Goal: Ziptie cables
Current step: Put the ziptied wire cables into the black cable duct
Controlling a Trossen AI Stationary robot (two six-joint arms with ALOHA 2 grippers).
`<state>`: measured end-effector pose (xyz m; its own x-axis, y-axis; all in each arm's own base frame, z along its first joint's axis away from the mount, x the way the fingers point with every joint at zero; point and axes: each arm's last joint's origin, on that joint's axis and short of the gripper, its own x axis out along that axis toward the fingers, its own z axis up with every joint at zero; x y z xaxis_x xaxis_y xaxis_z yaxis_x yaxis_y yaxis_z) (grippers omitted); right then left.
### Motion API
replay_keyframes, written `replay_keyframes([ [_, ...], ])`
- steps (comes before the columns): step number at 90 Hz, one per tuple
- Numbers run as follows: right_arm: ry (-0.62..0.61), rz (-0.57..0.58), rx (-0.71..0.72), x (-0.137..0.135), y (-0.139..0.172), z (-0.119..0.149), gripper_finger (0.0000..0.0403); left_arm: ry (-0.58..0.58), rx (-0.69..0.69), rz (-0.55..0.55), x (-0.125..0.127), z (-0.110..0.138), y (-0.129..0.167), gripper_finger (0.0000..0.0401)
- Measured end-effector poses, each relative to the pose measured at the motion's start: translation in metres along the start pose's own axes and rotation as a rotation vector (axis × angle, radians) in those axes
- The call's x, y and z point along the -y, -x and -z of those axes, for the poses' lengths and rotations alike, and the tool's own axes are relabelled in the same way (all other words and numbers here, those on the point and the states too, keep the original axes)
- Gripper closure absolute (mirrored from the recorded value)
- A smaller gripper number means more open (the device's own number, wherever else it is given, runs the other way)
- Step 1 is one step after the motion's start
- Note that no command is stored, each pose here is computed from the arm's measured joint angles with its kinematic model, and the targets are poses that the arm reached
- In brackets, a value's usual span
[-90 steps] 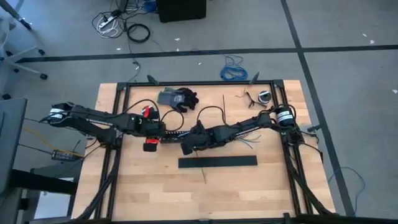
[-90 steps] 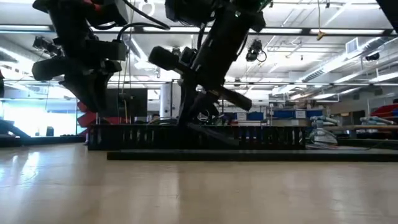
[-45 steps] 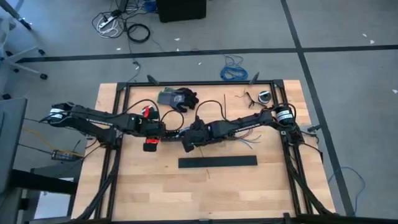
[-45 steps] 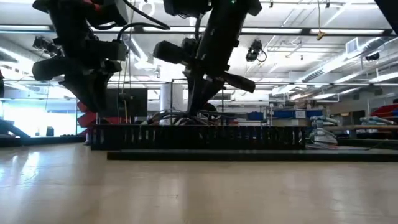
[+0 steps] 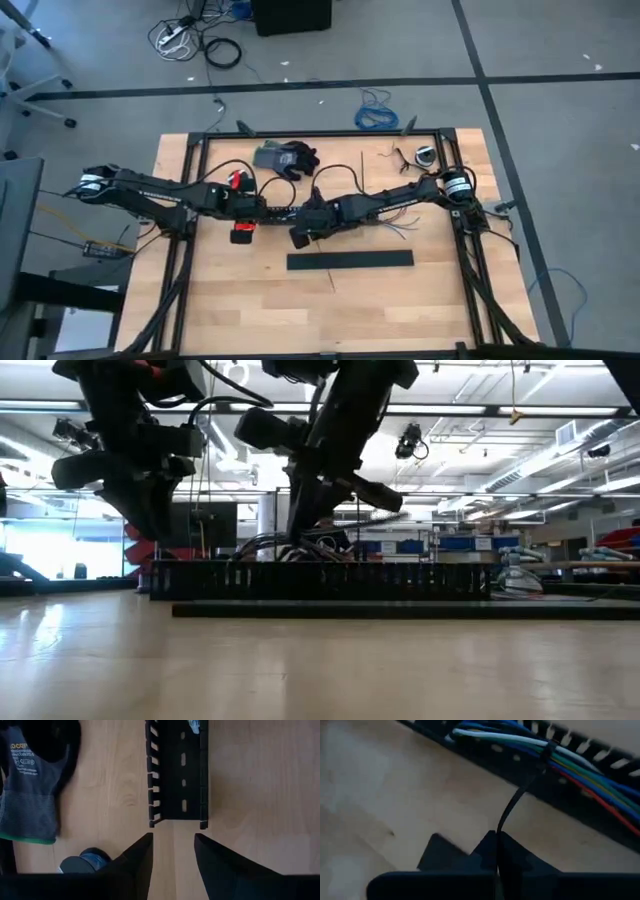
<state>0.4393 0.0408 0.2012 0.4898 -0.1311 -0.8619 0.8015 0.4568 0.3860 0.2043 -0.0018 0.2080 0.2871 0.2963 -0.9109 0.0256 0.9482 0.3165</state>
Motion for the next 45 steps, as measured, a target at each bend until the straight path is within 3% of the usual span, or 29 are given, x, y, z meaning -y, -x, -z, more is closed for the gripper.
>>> replay_keyframes([
  [22, 0.026, 0.025, 0.007, 0.0092, -0.0072, -0.0077, 0.0384, -0.001, -0.003, 0.001, 0.0001, 0.0003, 0.0000, 0.0264],
  [45, 0.039, 0.018, 0.014, 0.0087, -0.0073, -0.0089, 0.0300, -0.001, -0.003, 0.011, 0.0004, 0.0003, 0.0000, 0.0264],
])
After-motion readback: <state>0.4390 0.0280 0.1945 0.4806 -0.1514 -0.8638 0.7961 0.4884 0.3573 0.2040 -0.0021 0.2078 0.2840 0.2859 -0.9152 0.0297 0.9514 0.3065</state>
